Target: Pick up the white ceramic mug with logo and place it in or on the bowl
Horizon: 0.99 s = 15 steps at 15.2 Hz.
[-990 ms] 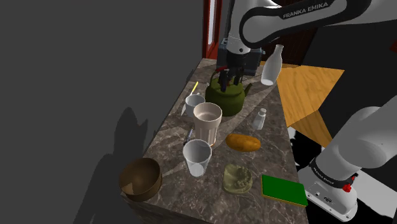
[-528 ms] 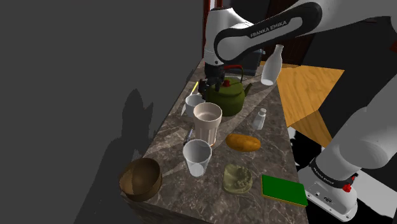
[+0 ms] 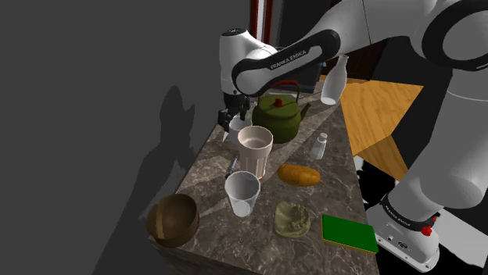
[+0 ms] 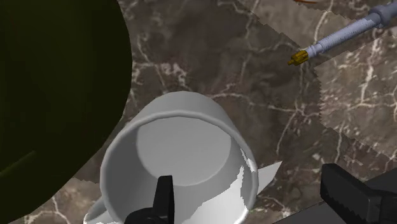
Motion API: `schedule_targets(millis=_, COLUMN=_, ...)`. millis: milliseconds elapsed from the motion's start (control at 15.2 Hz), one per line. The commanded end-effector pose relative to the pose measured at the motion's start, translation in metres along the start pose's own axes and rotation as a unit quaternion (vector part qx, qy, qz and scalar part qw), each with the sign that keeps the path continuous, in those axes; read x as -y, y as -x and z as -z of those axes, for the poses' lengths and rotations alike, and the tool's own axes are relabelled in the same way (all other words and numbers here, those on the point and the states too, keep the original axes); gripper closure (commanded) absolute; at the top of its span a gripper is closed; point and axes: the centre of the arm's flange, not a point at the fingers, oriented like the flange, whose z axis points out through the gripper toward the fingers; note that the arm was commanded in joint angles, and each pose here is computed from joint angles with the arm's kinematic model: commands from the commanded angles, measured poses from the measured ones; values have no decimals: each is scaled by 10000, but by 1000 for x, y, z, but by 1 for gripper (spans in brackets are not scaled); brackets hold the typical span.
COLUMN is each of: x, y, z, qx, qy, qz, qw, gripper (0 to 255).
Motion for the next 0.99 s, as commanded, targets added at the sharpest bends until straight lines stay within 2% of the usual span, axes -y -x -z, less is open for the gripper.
schedule_targets(millis=0, x=9, y=-8, z=-9, qx=-13, qy=32, qz=31, qw=10000, gripper=0)
schedule_targets(millis=462, x=9, y=-8, z=-49, qx=-13, qy=32, qz=31, qw=10000, gripper=0)
schedule_targets(millis=924, x=9, y=-8, z=-49, qx=-13, qy=32, qz=31, qw=10000, gripper=0)
